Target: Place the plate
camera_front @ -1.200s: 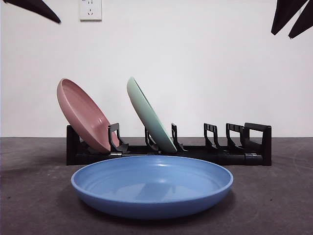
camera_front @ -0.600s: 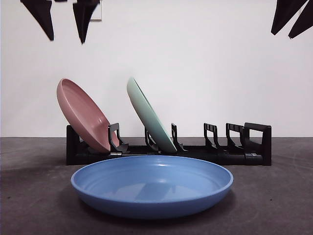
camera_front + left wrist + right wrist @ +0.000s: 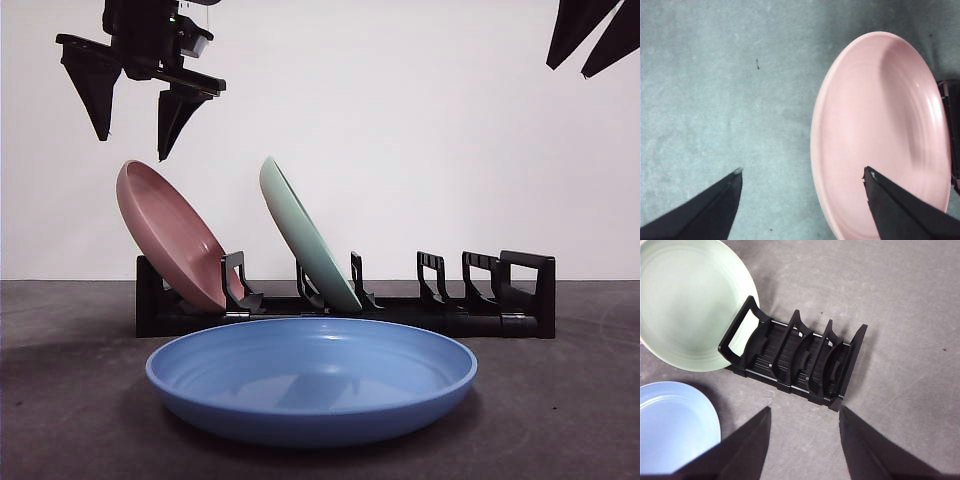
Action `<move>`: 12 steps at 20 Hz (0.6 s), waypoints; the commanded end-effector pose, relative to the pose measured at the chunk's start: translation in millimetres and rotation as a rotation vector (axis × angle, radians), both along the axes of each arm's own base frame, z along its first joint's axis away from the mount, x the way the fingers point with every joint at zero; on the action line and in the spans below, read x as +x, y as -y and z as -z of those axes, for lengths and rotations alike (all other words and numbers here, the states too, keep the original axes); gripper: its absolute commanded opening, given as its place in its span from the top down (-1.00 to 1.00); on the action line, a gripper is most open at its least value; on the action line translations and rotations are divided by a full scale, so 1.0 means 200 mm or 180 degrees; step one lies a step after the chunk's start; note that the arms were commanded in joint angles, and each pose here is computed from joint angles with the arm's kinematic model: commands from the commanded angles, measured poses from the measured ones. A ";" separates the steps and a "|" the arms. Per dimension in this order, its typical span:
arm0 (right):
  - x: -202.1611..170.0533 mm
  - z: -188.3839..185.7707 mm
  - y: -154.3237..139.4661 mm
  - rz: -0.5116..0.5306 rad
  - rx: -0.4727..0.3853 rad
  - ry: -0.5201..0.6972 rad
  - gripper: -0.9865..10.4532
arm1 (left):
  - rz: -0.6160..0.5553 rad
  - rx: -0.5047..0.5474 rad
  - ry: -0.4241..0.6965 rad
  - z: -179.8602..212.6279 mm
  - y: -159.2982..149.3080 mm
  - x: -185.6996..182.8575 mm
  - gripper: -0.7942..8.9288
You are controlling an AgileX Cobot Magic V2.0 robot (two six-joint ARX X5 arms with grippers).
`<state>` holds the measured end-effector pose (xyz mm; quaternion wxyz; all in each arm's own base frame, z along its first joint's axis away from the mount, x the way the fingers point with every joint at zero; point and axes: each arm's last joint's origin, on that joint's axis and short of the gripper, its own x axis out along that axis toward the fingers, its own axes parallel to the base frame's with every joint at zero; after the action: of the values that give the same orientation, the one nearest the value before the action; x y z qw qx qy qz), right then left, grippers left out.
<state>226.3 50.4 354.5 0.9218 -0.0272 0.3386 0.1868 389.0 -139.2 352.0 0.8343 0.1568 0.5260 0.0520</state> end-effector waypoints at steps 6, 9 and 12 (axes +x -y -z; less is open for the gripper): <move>0.01 -0.02 -0.01 -0.0015 0.0022 0.0051 0.45 | -0.0005 0.0101 -0.0202 0.11 0.04 0.06 0.07; 0.01 -0.02 -0.01 -0.0015 0.0022 0.0051 0.45 | -0.0006 0.0113 -0.0232 0.13 0.04 0.07 0.08; 0.01 -0.02 -0.01 -0.0011 0.0017 0.0052 0.45 | -0.0007 0.0116 -0.0232 0.13 0.04 0.07 0.35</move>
<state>226.4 50.4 354.6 0.9219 -0.0272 0.3384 0.1866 401.6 -144.2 329.2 0.8186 0.1671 0.5468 0.0553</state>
